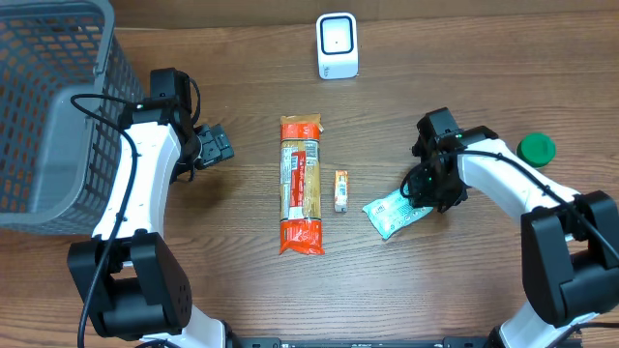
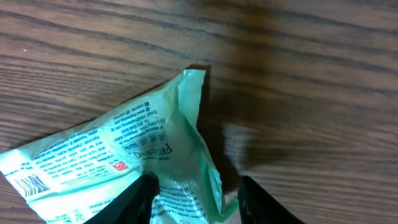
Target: Scan the item barcode
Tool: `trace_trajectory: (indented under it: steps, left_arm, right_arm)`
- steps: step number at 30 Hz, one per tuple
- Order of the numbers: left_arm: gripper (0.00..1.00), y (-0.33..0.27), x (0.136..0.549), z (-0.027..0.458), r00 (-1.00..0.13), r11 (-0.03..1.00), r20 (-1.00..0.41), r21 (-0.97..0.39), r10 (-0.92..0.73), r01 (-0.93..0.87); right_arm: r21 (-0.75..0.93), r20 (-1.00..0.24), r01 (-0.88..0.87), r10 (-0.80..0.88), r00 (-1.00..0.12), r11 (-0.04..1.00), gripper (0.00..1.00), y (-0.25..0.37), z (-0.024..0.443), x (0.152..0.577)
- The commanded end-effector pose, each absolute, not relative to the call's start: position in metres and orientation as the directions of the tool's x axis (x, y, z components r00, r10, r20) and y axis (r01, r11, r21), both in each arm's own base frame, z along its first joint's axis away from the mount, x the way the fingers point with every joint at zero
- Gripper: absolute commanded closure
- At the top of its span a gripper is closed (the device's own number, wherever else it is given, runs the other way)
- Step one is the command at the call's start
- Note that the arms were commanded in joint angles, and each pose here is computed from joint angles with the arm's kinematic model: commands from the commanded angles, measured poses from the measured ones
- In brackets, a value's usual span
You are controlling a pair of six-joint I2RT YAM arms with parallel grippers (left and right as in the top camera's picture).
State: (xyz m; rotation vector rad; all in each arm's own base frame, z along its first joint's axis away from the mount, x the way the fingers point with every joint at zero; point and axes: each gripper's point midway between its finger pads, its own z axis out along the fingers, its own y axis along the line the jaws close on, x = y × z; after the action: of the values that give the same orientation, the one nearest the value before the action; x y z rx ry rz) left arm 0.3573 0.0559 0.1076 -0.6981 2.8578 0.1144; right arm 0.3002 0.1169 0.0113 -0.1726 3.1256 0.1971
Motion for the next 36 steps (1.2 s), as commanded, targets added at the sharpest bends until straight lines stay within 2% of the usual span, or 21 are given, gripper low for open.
trace_trajectory:
  steps: [1, 7, 10, 24, 25, 27, 33, 36]
  left_arm:
    - [0.0, 0.057, 0.36, 0.111, -0.873, 0.891, -0.222, 0.034, -0.435, -0.453]
    - [0.0, 0.057, 0.36, 0.111, -0.873, 0.891, -0.222, 0.035, -0.435, -0.453]
    - [0.0, 0.057, 0.36, 0.111, -0.873, 0.891, -0.222, 0.034, -0.435, -0.453]
    - [0.0, 0.057, 0.36, 0.111, -0.873, 0.891, -0.222, 0.035, -0.435, -0.453]
    - [0.0, 0.057, 0.36, 0.111, -0.873, 0.891, -0.222, 0.035, -0.435, -0.453]
    - [0.0, 0.057, 0.36, 0.111, -0.873, 0.891, -0.222, 0.034, -0.435, -0.453]
    - [0.0, 0.057, 0.36, 0.111, -0.873, 0.891, -0.222, 0.034, -0.435, -0.453]
    - [0.0, 0.057, 0.36, 0.111, -0.873, 0.891, -0.222, 0.035, -0.435, -0.453]
  right_arm:
    - [0.114, -0.016, -0.108, -0.107, -0.994, 0.988, 0.62, 0.111, 0.003, 0.294]
    - [0.111, 0.009, -0.106, -0.107, -0.994, 0.988, 0.65, 0.107, -0.01, 0.282]
    - [0.109, 0.018, -0.105, -0.107, -0.994, 0.988, 0.61, 0.106, -0.012, 0.278]
    - [0.094, 0.021, -0.104, -0.107, -0.994, 0.99, 0.61, 0.1, -0.029, 0.266]
    - [0.092, 0.026, -0.104, -0.107, -0.994, 0.99, 0.66, 0.099, -0.029, 0.264]
    - [0.091, 0.034, -0.104, -0.107, -0.994, 0.99, 0.96, 0.099, -0.028, 0.263]
    - [0.106, -0.005, -0.092, -0.092, -0.996, 0.99, 0.96, 0.1, 0.008, 0.287]
    - [0.131, -0.113, -0.116, -0.101, -0.988, 0.985, 0.96, 0.105, 0.052, 0.309]
